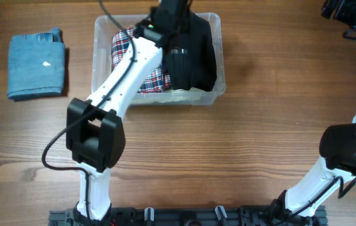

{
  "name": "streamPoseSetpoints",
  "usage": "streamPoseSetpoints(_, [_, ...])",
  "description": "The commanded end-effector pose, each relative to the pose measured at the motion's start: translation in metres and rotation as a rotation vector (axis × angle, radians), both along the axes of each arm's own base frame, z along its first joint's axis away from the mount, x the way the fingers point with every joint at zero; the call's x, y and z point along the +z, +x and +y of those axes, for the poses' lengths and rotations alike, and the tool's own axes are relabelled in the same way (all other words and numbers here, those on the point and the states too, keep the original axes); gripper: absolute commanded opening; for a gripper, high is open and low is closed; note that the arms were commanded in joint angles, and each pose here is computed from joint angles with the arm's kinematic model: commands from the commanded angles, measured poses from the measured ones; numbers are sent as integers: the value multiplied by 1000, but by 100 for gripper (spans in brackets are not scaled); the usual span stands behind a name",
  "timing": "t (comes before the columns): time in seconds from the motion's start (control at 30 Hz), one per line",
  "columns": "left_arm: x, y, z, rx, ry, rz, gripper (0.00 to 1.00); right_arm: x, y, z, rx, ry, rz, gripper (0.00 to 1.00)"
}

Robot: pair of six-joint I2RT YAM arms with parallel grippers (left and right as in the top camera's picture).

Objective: Pack container
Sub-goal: 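Release the black item and move the left gripper toward the denim, then grasp the folded blue denim item with the left gripper and lift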

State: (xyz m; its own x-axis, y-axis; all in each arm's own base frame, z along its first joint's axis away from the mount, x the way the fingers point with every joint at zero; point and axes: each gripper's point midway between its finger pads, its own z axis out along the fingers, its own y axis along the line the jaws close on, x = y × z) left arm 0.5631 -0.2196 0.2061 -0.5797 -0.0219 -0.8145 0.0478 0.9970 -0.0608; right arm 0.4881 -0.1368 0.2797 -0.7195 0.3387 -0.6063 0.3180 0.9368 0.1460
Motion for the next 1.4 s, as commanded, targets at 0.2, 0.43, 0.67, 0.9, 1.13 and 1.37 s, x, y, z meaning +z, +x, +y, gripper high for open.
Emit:
streamPoseSetpoints(0.2, [-78,18,-1,-46,-5,115,4,-5,2,0,-8,4,10,100])
streamPoseSetpoints(0.43, [-156,8,-11,-89,11,260,4,-5,2,0,-8,5,10,100])
streamPoseSetpoints(0.67, [-194,-1,-13,-95,42,331,4,-5,2,0,-8,4,10,100])
streamPoseSetpoints(0.9, [-117,4,-12,-105,32,216,4,-5,2,0,-7,4,10,100])
streamPoseSetpoints(1.13, [32,-34,28,-37,18,81,35,-5,2,0,-8,5,10,100])
streamPoseSetpoints(1.37, [90,-89,169,248,4,159,30,-5,2,0,-7,4,9,100])
